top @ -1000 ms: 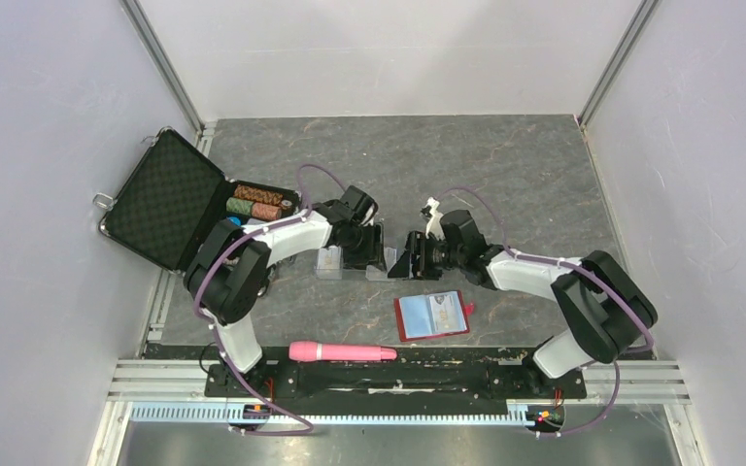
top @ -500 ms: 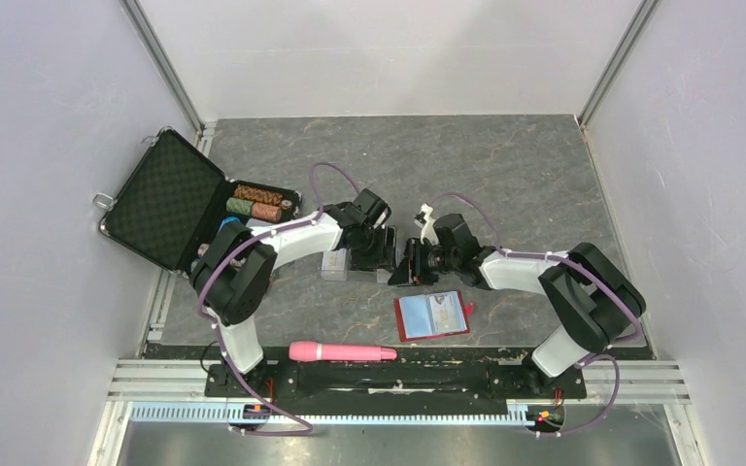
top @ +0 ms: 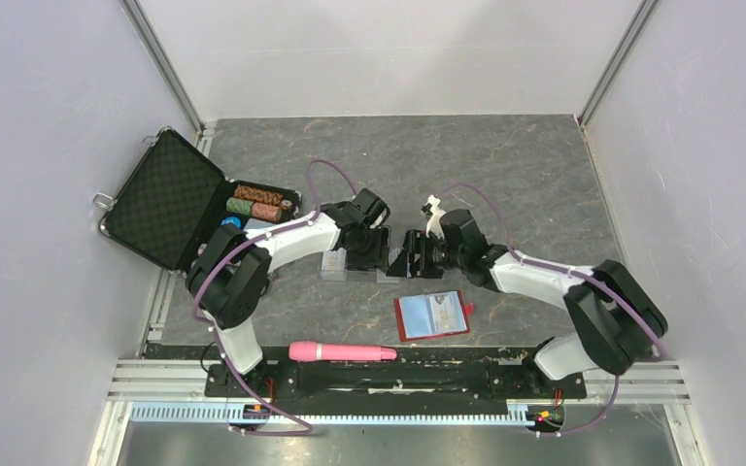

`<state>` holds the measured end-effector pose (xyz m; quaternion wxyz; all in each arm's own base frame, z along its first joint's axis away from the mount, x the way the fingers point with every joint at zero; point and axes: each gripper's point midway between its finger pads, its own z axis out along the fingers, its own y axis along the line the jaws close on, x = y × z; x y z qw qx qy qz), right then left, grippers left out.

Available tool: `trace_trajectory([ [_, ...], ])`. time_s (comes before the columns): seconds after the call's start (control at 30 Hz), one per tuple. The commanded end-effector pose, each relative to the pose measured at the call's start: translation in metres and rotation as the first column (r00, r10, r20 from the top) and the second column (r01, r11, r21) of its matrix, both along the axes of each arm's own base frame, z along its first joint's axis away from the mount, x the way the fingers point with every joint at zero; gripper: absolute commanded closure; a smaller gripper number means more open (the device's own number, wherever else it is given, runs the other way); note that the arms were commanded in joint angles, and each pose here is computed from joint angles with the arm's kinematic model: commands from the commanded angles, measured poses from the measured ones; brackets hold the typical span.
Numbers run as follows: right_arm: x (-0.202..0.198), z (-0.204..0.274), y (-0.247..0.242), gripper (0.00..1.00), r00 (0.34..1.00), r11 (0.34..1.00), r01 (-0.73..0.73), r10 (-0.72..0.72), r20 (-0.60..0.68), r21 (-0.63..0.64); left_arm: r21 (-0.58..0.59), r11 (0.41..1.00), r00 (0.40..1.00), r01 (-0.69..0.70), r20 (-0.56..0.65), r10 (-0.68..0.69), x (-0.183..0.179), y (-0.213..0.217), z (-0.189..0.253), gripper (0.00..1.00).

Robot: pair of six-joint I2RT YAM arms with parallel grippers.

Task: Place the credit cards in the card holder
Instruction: Pick up the credit card from the storage box.

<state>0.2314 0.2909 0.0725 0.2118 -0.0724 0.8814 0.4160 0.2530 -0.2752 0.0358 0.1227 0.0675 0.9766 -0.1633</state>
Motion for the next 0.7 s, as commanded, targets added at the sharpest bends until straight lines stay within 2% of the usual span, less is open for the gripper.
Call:
trace_trajectory([
  [0.0, 0.025, 0.034, -0.012, 0.25, 0.983, 0.996, 0.080, -0.071, 0.171, -0.050, -0.028, 0.998, 0.998, 0.047, 0.043, -0.046, 0.010, -0.011, 0.012, 0.41],
  [0.1, 0.029, 0.032, -0.015, 0.22, 0.980, 0.992, 0.091, -0.075, 0.185, -0.081, -0.026, 0.999, 0.998, 0.043, 0.037, -0.042, 0.013, -0.011, 0.010, 0.47],
  [0.3, 0.032, 0.008, -0.003, 0.25, 0.993, 0.993, 0.034, -0.021, 0.117, -0.112, -0.007, 0.999, 0.999, 0.038, 0.017, -0.038, 0.014, -0.009, 0.000, 0.53],
  [0.4, 0.034, -0.002, -0.003, 0.35, 0.994, 0.991, 0.032, -0.019, 0.103, -0.133, 0.000, 0.999, 0.999, 0.042, 0.006, -0.042, 0.013, -0.009, -0.006, 0.57],
  [0.47, 0.036, -0.006, -0.005, 0.44, 0.995, 0.988, 0.036, -0.021, 0.101, -0.150, -0.001, 0.999, 0.999, 0.046, 0.000, -0.046, 0.012, -0.010, -0.008, 0.64],
  [0.57, 0.036, -0.012, -0.007, 0.54, 0.995, 0.984, 0.034, -0.016, 0.101, -0.177, 0.005, 0.999, 0.999, 0.044, -0.001, -0.044, 0.012, -0.009, -0.008, 0.80],
  [0.67, 0.034, -0.015, -0.009, 0.60, 0.995, 0.982, 0.032, -0.014, 0.097, -0.188, 0.058, 0.997, 0.999, 0.041, 0.006, -0.041, 0.014, -0.002, -0.006, 0.83],
])
